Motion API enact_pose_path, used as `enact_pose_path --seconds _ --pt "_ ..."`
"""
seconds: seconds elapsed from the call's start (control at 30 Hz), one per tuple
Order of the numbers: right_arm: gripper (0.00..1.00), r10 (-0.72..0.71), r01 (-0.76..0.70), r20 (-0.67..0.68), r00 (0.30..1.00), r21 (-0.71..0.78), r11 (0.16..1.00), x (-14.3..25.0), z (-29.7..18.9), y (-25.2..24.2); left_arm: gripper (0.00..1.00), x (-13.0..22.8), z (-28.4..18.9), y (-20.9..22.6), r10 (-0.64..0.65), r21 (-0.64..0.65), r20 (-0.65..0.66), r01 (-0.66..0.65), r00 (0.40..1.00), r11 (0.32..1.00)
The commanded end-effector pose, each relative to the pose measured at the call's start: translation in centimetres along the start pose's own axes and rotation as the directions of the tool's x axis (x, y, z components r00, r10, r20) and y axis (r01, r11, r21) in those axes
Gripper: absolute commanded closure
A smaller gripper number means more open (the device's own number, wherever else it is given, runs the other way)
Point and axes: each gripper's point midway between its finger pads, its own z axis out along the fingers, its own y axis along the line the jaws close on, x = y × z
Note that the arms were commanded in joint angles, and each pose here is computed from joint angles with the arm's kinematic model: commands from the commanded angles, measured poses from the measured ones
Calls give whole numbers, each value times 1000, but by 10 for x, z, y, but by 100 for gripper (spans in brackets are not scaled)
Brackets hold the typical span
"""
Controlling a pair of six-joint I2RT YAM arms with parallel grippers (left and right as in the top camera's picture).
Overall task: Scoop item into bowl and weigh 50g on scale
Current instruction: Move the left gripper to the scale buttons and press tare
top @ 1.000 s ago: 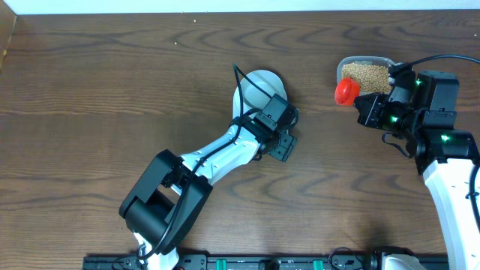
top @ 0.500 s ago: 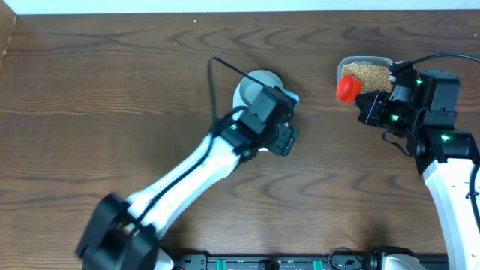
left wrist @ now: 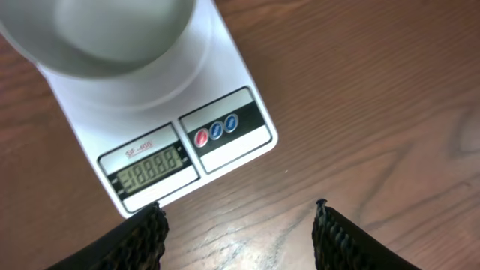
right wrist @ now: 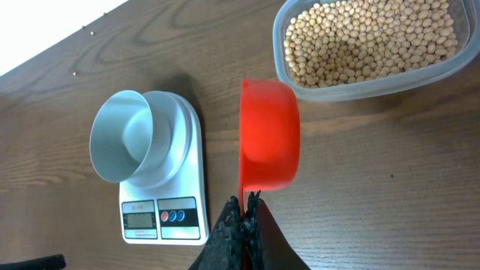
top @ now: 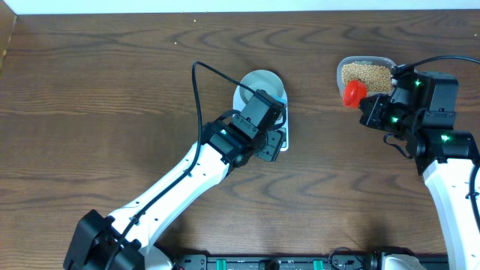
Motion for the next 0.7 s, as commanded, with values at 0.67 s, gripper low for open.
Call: enact_pose_path --seconds 0.67 --pt "99 -70 66 36 997 88 994 -10 -6 -14 1 26 0 56 -53 -289 -90 25 995 957"
